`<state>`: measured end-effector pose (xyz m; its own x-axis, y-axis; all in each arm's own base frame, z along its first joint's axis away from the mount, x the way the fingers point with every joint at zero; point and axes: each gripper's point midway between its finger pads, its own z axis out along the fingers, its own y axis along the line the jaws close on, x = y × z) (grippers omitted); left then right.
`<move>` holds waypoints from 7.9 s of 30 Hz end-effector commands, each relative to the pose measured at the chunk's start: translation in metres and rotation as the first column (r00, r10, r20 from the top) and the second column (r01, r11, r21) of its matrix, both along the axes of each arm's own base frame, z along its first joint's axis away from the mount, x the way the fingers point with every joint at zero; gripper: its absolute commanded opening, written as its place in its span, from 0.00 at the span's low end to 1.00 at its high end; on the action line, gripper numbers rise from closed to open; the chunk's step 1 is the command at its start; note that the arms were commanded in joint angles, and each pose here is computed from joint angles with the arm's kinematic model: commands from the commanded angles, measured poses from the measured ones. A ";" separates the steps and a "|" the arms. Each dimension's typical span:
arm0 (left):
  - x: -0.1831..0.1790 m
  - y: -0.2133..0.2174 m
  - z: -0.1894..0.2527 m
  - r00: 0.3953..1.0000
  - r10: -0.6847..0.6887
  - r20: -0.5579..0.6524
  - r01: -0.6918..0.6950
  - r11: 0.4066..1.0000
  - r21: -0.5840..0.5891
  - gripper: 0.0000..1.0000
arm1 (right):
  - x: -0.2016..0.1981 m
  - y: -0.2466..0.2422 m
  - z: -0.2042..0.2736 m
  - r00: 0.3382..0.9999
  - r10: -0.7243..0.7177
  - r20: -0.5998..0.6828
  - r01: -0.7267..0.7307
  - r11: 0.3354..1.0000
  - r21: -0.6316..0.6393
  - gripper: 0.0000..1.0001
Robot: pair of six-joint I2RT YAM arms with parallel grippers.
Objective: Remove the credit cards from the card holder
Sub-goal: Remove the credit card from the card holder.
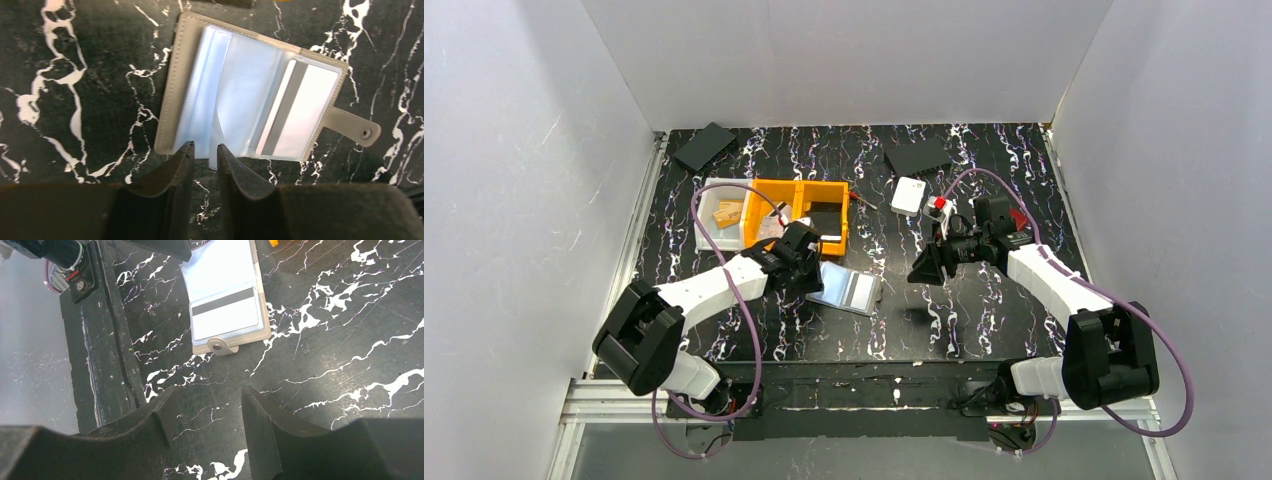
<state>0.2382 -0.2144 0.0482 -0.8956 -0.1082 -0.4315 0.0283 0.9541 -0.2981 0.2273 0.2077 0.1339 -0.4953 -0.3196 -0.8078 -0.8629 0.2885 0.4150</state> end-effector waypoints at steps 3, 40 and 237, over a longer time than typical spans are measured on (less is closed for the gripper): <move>0.006 0.025 0.015 0.998 0.033 0.044 -0.038 0.992 0.118 0.32 | 0.002 0.004 0.005 1.000 0.020 0.020 -0.020 1.000 0.000 0.58; -0.009 -0.061 0.008 0.968 -0.250 0.006 0.250 0.968 -0.022 0.57 | 0.000 0.008 -0.005 0.999 0.037 -0.014 -0.037 0.999 -0.019 0.57; -0.067 -0.103 -0.012 0.980 -0.184 -0.075 0.107 0.806 -0.582 0.59 | -0.021 0.075 -0.069 0.812 -0.166 -0.559 0.151 0.986 -0.074 0.46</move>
